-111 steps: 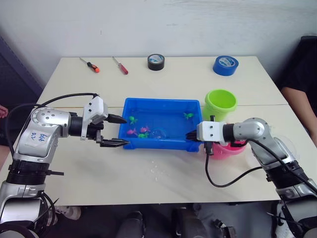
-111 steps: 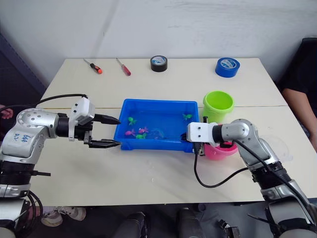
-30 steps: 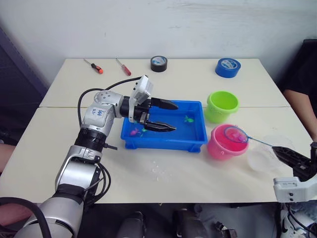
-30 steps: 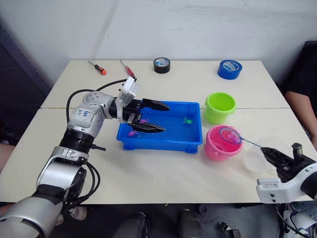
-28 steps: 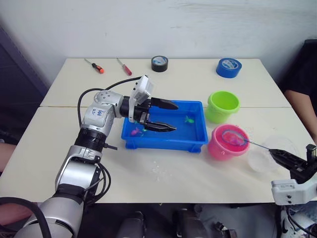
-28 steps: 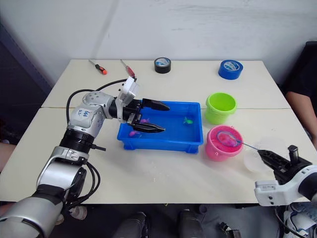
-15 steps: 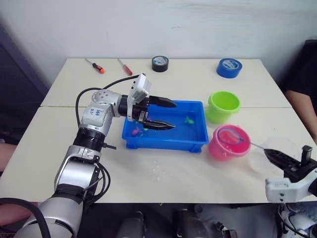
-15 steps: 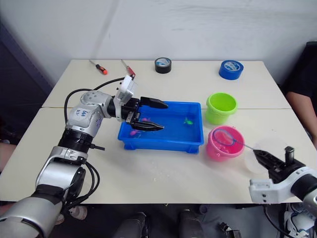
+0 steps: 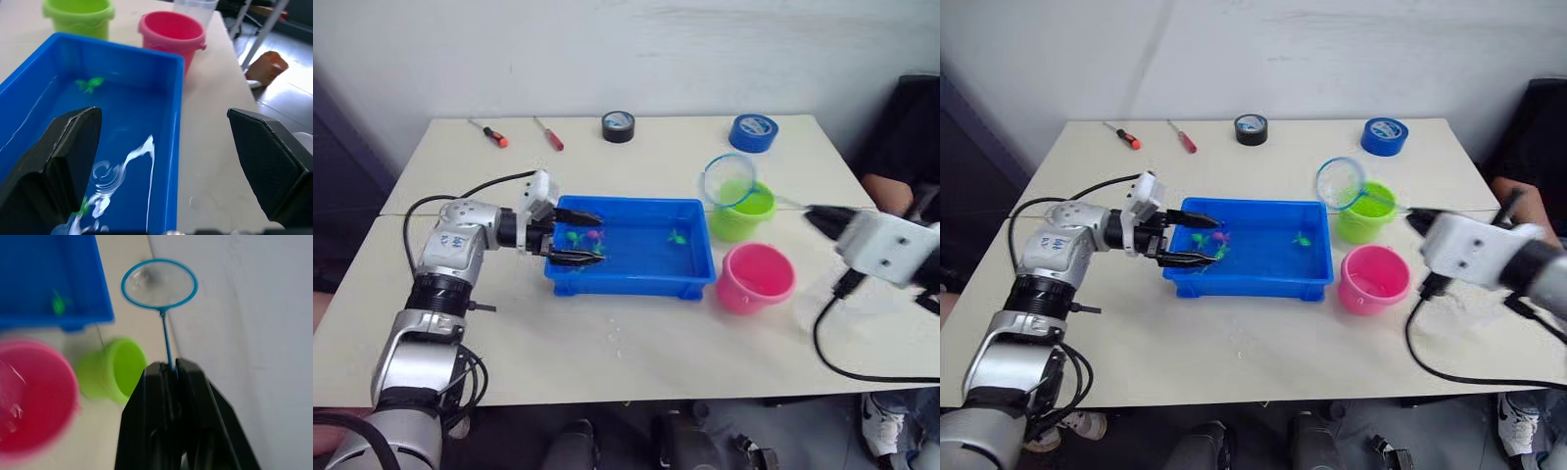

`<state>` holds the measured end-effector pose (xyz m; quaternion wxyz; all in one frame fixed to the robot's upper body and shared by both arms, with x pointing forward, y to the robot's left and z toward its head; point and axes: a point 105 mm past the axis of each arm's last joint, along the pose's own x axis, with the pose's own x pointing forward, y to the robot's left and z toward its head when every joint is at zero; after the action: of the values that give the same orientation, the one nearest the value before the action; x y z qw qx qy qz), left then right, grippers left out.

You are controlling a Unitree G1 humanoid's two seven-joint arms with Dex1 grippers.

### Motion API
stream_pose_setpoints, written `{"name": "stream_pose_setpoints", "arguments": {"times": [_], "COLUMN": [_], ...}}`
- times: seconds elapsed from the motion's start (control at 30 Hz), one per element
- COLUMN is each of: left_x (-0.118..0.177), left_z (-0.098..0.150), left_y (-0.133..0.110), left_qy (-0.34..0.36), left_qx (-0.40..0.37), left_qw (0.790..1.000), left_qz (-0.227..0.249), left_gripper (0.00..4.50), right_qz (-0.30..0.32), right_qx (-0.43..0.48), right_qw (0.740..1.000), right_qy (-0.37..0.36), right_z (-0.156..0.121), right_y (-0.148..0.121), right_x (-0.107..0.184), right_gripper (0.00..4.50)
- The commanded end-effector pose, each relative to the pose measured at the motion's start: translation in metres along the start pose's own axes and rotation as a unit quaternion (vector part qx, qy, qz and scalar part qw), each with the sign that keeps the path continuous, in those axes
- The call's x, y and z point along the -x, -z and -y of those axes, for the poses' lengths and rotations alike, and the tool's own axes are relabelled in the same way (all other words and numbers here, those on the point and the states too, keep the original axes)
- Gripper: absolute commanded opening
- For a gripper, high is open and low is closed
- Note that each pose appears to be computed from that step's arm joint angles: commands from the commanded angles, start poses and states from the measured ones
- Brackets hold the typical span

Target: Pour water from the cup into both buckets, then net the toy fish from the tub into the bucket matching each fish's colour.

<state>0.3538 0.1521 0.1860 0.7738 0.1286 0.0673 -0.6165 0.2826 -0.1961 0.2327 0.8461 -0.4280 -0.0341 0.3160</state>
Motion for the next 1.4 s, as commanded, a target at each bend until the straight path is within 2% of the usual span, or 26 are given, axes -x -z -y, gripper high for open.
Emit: {"name": "stream_pose_setpoints", "arguments": {"times": [0.03,0.13,0.23,0.4,0.53,0.73,1.03,1.23,1.4], "left_x": [0.022,0.041,0.054,0.06,0.062,0.067,0.074,0.07,0.065], "left_z": [-0.002,0.0,0.006,0.012,0.014,0.013,0.009,0.009,0.008], "left_y": [-0.009,-0.003,-0.001,-0.003,-0.003,-0.003,-0.005,-0.008,-0.009], "left_qy": [-0.042,-0.085,-0.11,-0.133,-0.149,-0.164,-0.177,-0.172,-0.164], "left_qx": [-0.025,-0.017,-0.013,-0.013,-0.01,-0.003,0.001,-0.003,-0.007], "left_qw": [0.999,0.996,0.993,0.99,0.988,0.986,0.984,0.985,0.986], "left_qz": [-0.007,-0.021,-0.03,-0.031,-0.031,-0.03,-0.027,-0.022,-0.017], "left_gripper": [4.45,4.45,4.45,4.45,4.45,4.45,4.45,4.45,4.45], "right_qz": [0.015,0.002,-0.015,-0.022,-0.029,-0.032,-0.016,0.002,0.017], "right_qx": [-0.12,-0.161,-0.16,-0.155,-0.118,-0.065,-0.03,-0.076,-0.124], "right_qw": [0.99,0.982,0.979,0.981,0.987,0.99,0.989,0.987,0.984], "right_qy": [-0.069,-0.103,-0.125,-0.116,-0.105,-0.122,-0.147,-0.142,-0.129], "right_z": [-0.021,-0.028,-0.033,-0.026,-0.02,-0.028,-0.045,-0.043,-0.032], "right_y": [-0.008,-0.009,-0.005,-0.001,0.001,0.002,-0.007,-0.017,-0.023], "right_x": [-0.029,-0.056,-0.078,-0.108,-0.132,-0.16,-0.179,-0.185,-0.179], "right_gripper": [0.0,0.0,0.0,0.0,0.0,0.0,0.0,0.0,0.0]}}
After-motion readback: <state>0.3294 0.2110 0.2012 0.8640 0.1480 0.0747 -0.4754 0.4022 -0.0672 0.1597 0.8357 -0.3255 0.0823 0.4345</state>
